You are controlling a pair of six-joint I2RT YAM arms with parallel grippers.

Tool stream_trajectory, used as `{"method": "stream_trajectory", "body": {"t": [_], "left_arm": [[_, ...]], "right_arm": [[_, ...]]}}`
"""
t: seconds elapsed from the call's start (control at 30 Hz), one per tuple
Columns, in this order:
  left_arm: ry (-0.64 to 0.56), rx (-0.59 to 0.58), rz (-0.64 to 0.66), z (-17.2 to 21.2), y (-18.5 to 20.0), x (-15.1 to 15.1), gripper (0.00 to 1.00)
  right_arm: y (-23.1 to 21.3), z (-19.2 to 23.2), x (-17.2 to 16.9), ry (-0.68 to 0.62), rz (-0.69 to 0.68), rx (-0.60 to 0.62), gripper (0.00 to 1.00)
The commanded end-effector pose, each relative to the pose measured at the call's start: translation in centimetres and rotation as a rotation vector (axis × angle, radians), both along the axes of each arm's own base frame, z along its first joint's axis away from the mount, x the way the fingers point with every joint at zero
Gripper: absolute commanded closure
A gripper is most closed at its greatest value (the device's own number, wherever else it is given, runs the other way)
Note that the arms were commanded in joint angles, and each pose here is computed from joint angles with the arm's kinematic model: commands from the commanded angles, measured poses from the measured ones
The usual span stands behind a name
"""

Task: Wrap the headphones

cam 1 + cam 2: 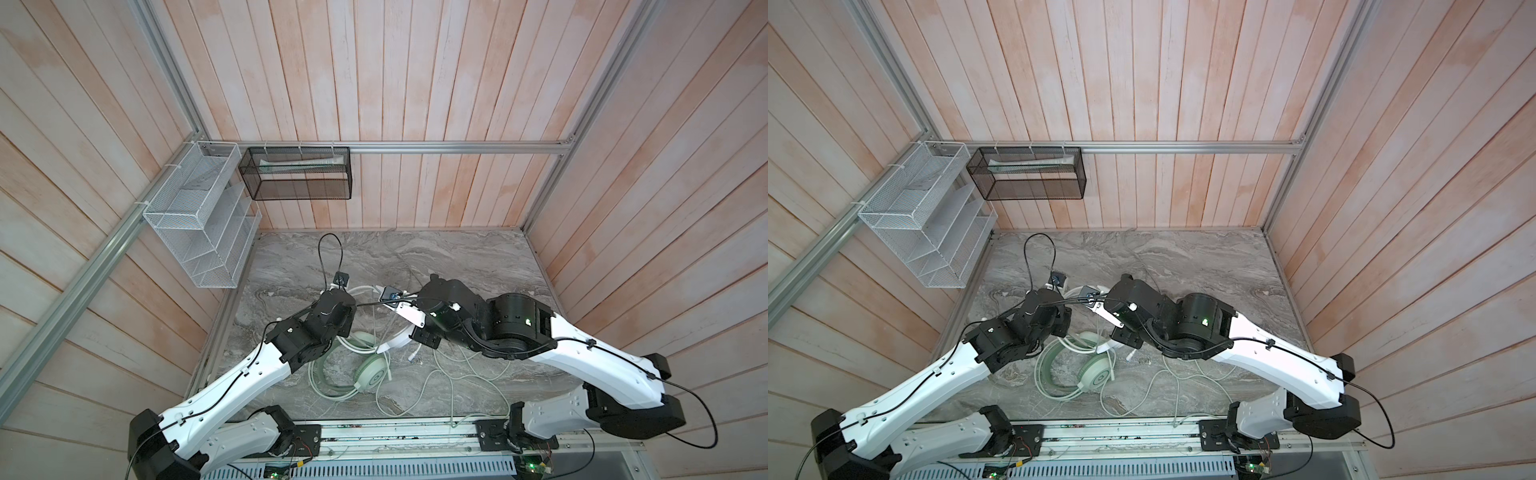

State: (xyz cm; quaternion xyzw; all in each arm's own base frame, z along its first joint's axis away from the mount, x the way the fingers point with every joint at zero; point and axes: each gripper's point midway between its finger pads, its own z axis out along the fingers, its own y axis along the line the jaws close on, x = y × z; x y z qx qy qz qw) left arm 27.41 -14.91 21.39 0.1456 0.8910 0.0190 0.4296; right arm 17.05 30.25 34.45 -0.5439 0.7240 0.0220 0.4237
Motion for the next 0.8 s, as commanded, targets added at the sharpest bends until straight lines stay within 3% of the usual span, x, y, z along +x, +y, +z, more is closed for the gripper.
{"method": "stream_trajectory", "body": {"t": [0.0, 0.23, 0.47, 0.77], "left_arm": [[-0.017, 0.002, 0.014, -0.1, 0.2, 0.1, 1.0], [-0.007, -0.035, -0.062, -0.2, -1.3, -0.5, 1.0], [0.013, -0.022, -0.102, -1.0, -2.3, -0.9, 1.0], [0.013, -0.027, -0.181, -1.4, -3.8, -2.0, 1.0]], "right_arm": [[-1.3, -0.2, 1.3, -0.031, -0.057, -0.007, 1.0], [-0.2, 1.2, 3.8, -0.09, -0.088, 0.036, 1.0], [4.0, 2.9, 5.2, -0.143, -0.024, 0.056, 1.0], [4.1, 3.5, 11.4, -0.237, -0.134, 0.097, 1.0]]}}
